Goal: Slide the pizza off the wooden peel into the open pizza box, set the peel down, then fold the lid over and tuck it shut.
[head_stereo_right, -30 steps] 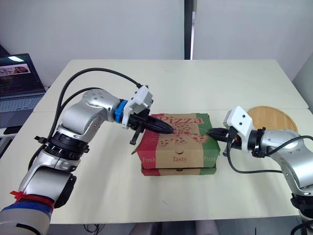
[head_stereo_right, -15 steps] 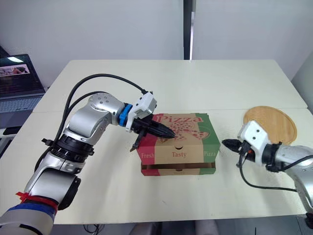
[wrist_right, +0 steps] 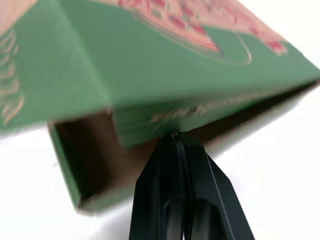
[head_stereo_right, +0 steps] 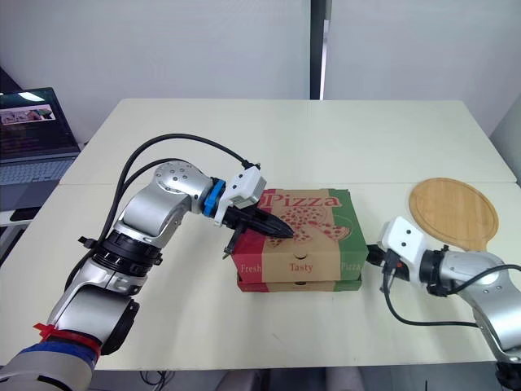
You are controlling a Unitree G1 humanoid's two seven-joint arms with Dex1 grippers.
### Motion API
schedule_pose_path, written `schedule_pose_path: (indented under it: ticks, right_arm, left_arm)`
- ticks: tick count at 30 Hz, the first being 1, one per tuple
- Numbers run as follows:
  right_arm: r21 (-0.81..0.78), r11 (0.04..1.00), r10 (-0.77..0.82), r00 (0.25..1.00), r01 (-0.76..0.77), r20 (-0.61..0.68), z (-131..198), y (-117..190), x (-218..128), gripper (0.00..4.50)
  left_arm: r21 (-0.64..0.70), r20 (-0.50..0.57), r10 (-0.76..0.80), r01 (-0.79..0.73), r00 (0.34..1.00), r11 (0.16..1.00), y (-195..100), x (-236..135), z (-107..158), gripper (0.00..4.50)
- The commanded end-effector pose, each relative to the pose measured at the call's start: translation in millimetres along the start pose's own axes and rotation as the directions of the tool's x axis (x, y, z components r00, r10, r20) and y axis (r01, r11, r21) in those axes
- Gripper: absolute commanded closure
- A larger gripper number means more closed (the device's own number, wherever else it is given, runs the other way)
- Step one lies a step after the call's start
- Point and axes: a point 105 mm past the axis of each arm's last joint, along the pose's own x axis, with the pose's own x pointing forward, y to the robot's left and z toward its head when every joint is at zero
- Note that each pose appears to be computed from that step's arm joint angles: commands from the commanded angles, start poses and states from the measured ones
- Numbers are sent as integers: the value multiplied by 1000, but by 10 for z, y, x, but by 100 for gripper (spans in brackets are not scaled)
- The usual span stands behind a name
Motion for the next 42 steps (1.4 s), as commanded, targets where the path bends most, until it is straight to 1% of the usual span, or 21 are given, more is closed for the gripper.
schedule_pose_path:
  ticks: [1, 3, 5, 13, 17, 19, 20, 23, 26, 28, 29, 30, 31, 32, 33, 34, 37, 40, 42]
  right_arm:
    - [-56, 998, -38, 999, 36, -26, 54, -87, -209, 450]
    - [-82, 992, -95, 995, 92, -36, 55, -205, -322, 450]
    - [-93, 988, -123, 992, 122, -10, 105, -264, -343, 450]
    - [-77, 997, -9, 996, 16, 88, 256, -71, -30, 450]
    - [-64, 998, 26, 990, -17, 139, 351, -6, 39, 450]
    - [-66, 998, 32, 990, -23, 137, 351, 6, 55, 450]
    - [-74, 997, 21, 993, -13, 116, 313, -8, 46, 450]
    - [-77, 995, -51, 997, 55, 51, 179, -128, -67, 450]
    - [-68, 989, -132, 991, 133, 18, 123, -281, -290, 391]
    - [-26, 990, -135, 991, 135, 7, 137, -302, -438, 326]
    - [6, 992, -126, 992, 126, 13, 178, -301, -515, 287]
    - [32, 993, -118, 993, 117, 26, 228, -296, -569, 258]
    - [57, 994, -101, 994, 98, 52, 317, -277, -614, 216]
    - [60, 996, -77, 995, 73, 67, 390, -241, -637, 177]
    - [60, 997, -55, 995, 50, 79, 448, -203, -645, 150]
    - [55, 998, -32, 995, 27, 96, 515, -159, -638, 114]
    - [5, 1000, 27, 992, -28, 125, 671, -36, -556, 3]
    - [-48, 992, 120, 988, -116, 100, 698, 132, -442, 3]
    - [-70, 987, 151, 984, -145, 92, 713, 185, -386, 3]
  left_arm:
    - [31, 13, -11, 10, 1000, 999, 6, 24, 66, 448]
    - [32, 15, -4, 4, 1000, 999, 23, 10, 71, 448]
    - [34, 13, -3, 2, 1000, 999, 26, 3, 66, 448]
    - [44, 12, -11, 10, 1000, 999, 32, 20, 75, 448]
    - [47, 8, -20, 20, 1000, 999, 19, 33, 71, 448]
    - [46, 7, -24, 24, 1000, 999, 11, 46, 66, 448]
    - [46, 7, -26, 25, 1000, 999, 7, 52, 63, 448]
    - [45, 8, -26, 25, 1000, 999, 3, 55, 56, 448]
    - [44, 12, -14, 14, 1000, 999, 23, 38, 57, 450]
    - [44, 15, -6, 5, 1000, 999, 37, 24, 62, 450]
    - [44, 17, -2, 1, 1000, 999, 43, 18, 66, 450]
    - [44, 19, 0, -1, 1000, 999, 47, 14, 68, 450]
    - [44, 20, 1, -2, 1000, 999, 50, 10, 70, 450]
    - [44, 20, 1, -2, 1000, 999, 49, 9, 70, 450]
    - [44, 20, 0, -1, 1000, 999, 48, 7, 72, 450]
    - [44, 20, -1, 1, 1000, 999, 46, 6, 72, 450]
    - [46, 17, -9, 8, 1000, 999, 39, 10, 71, 450]
    - [47, 16, -12, 12, 1000, 999, 37, 16, 76, 450]
    - [47, 16, -13, 13, 1000, 999, 36, 17, 79, 450]
